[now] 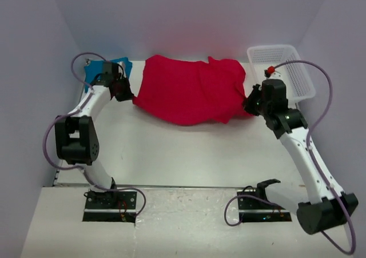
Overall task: Fold and stack the t-shirts
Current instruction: Flatten out the tshirt
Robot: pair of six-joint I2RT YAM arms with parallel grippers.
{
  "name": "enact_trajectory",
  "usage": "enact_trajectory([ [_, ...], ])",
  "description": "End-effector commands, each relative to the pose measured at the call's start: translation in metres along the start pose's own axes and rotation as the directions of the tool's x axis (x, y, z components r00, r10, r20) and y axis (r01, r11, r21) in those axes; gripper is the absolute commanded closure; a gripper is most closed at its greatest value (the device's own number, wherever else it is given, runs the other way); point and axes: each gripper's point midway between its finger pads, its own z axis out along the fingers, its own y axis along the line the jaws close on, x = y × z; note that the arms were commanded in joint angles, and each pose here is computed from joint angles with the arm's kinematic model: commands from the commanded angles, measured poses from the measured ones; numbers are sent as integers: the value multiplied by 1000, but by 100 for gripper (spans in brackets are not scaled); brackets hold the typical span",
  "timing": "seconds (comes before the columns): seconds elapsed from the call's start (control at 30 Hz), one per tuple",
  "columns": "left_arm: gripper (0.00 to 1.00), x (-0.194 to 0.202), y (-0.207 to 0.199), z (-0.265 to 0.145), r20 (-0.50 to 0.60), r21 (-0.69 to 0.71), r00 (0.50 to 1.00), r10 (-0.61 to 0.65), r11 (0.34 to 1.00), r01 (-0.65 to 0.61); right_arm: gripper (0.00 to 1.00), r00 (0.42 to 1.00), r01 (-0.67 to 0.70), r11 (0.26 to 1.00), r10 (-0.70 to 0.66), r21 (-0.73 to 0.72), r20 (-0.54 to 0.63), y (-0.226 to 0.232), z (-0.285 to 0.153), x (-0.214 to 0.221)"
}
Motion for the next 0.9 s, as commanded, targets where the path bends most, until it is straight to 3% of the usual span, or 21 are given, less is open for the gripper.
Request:
enact_trajectory([
  [0.0, 100, -23, -32, -69, 166, 16, 986, -12, 1000, 9, 100, 983, -142, 989, 137, 40, 120, -9, -35, -9],
  [0.23, 100, 64, 0, -77, 45, -74, 999, -30, 997, 33, 100, 992, -126, 992, 125, 28, 28, -19, -40, 48],
  [0.53, 100, 120, 15, -88, 2, -75, 997, -71, 995, 71, 100, 990, -126, 991, 129, 45, -59, -31, -36, 100],
  [0.67, 100, 124, 30, -97, 29, -142, 997, -66, 987, 70, 100, 991, -120, 991, 123, 60, -46, -35, -38, 99],
  [0.87, 100, 97, 38, -130, 175, -205, 984, -45, 975, 81, 100, 997, -75, 996, 74, 40, 17, -32, -42, 81],
])
